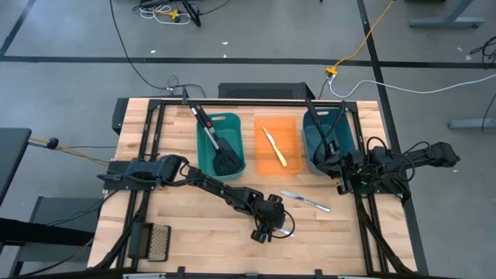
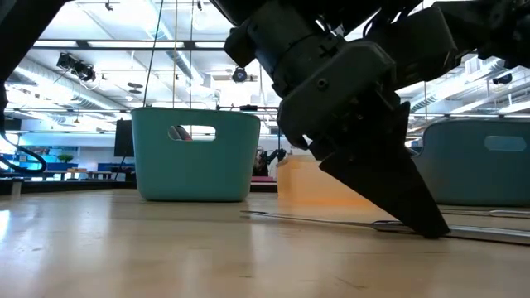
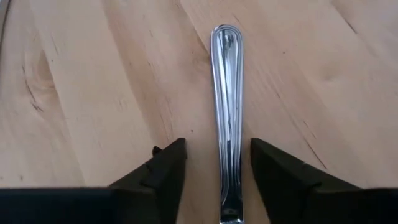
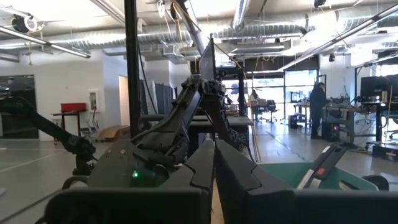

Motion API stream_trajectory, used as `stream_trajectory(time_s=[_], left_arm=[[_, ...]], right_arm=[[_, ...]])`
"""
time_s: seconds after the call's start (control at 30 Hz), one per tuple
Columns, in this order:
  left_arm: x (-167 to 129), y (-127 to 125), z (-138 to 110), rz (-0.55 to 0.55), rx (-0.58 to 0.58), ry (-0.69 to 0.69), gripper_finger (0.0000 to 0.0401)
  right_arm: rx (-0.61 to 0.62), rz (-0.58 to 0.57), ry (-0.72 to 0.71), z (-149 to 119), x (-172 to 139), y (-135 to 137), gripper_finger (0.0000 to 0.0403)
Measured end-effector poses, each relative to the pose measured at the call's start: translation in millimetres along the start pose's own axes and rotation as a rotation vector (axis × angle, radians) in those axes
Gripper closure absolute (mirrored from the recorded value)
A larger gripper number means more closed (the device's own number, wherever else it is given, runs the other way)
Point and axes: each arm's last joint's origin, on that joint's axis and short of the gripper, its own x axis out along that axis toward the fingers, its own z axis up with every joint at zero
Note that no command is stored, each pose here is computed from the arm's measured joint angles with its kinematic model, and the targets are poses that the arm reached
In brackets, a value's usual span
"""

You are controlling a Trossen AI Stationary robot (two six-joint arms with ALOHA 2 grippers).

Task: Pick & Place Kitchen Items
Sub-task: Put the bottom silver knife into the orange bin

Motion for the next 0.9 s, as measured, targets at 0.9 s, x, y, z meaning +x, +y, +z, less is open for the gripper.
stream_trajectory(time_s=[0.9], left_arm=[[-14,-8,10,-0.018,0.022,-0.041,0.0234]], right_arm=[[0.039,-0.119,0.106,-12,3,-3,0.0353]])
